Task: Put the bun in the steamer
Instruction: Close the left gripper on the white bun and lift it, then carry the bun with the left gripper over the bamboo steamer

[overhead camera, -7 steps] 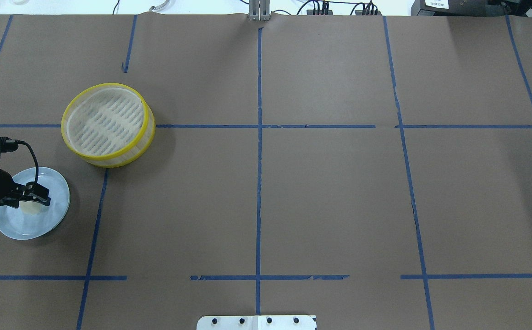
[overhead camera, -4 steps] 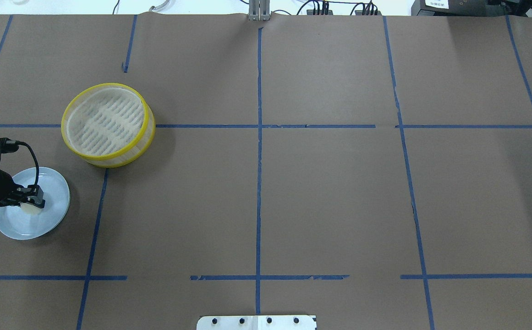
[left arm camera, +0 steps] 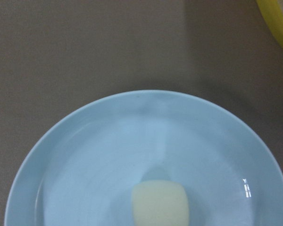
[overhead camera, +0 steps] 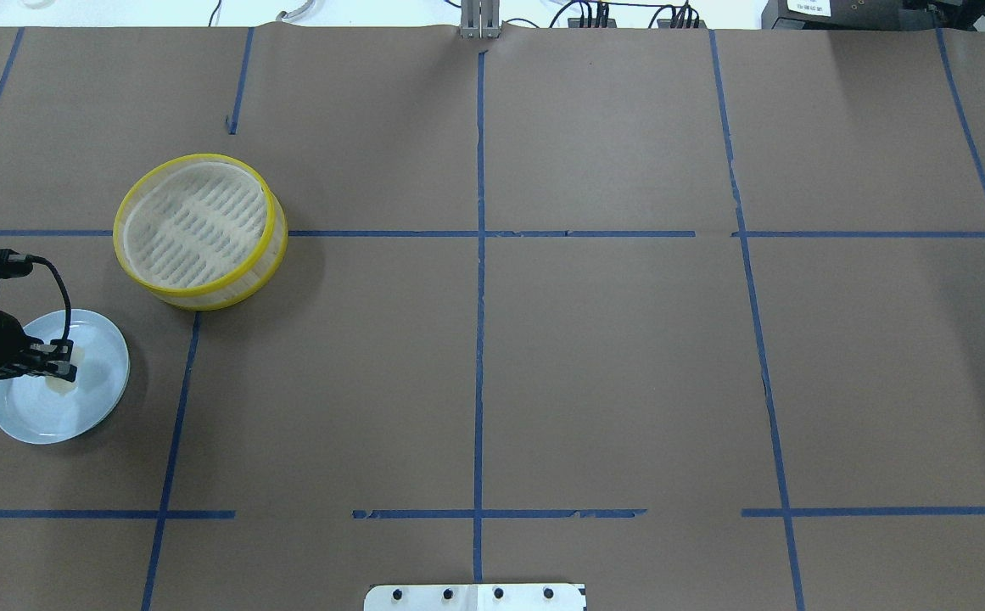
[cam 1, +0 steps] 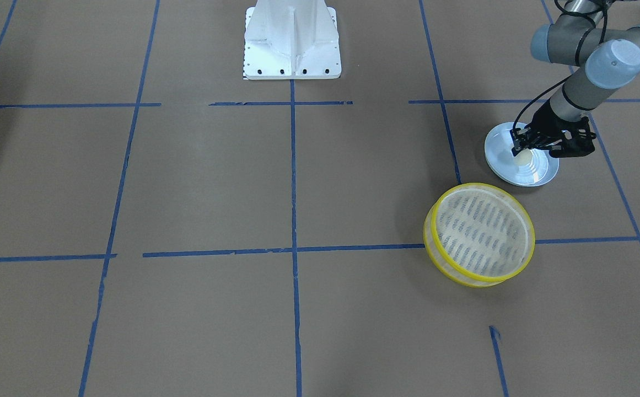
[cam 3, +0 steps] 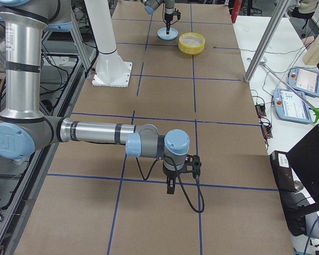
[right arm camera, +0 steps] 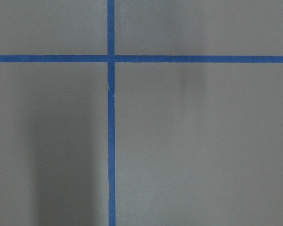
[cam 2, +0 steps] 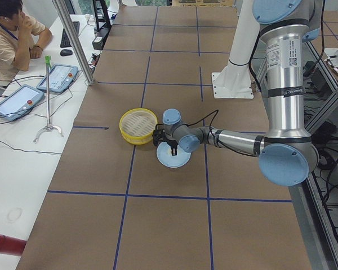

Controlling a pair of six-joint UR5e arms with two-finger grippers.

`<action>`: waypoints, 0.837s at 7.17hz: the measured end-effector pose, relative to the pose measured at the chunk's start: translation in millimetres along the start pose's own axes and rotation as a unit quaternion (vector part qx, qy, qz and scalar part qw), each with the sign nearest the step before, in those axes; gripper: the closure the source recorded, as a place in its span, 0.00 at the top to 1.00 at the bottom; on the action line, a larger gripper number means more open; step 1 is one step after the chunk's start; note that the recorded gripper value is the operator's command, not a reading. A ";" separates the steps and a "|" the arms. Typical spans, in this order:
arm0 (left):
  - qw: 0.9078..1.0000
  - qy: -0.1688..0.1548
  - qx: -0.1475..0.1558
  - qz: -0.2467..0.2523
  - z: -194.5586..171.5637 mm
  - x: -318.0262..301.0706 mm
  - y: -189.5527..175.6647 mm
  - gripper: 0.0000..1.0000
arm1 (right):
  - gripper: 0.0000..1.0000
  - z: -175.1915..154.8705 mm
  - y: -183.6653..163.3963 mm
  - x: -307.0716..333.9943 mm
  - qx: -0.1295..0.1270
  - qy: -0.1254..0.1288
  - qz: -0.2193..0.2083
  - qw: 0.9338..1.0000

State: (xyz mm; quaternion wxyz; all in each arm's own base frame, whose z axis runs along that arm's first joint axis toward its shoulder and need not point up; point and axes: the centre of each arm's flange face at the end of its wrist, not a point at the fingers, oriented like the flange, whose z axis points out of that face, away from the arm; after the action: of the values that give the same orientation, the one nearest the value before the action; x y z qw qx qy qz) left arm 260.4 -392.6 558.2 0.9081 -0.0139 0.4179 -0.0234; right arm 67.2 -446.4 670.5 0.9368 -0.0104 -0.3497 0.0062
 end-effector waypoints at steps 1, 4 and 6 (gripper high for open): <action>1.000 0.012 0.010 0.006 -19.3 9.0 4.1 0.09 | 1.00 0.0 0.0 0.0 0.000 0.000 0.000 1.000; 0.997 0.046 0.065 0.005 -71.6 29.8 -24.6 0.13 | 1.00 0.1 0.1 0.0 0.000 0.000 0.000 1.000; 0.995 0.057 0.085 0.007 -84.1 59.3 -58.5 0.13 | 1.00 0.0 0.0 0.0 0.000 0.000 0.000 1.000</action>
State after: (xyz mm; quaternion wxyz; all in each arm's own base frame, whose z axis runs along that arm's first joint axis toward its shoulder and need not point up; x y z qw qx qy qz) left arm 233.3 -454.8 461.1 0.8809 0.0676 0.4654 -0.0530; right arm 67.2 -446.4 670.5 0.9368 -0.0104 -0.3498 0.0062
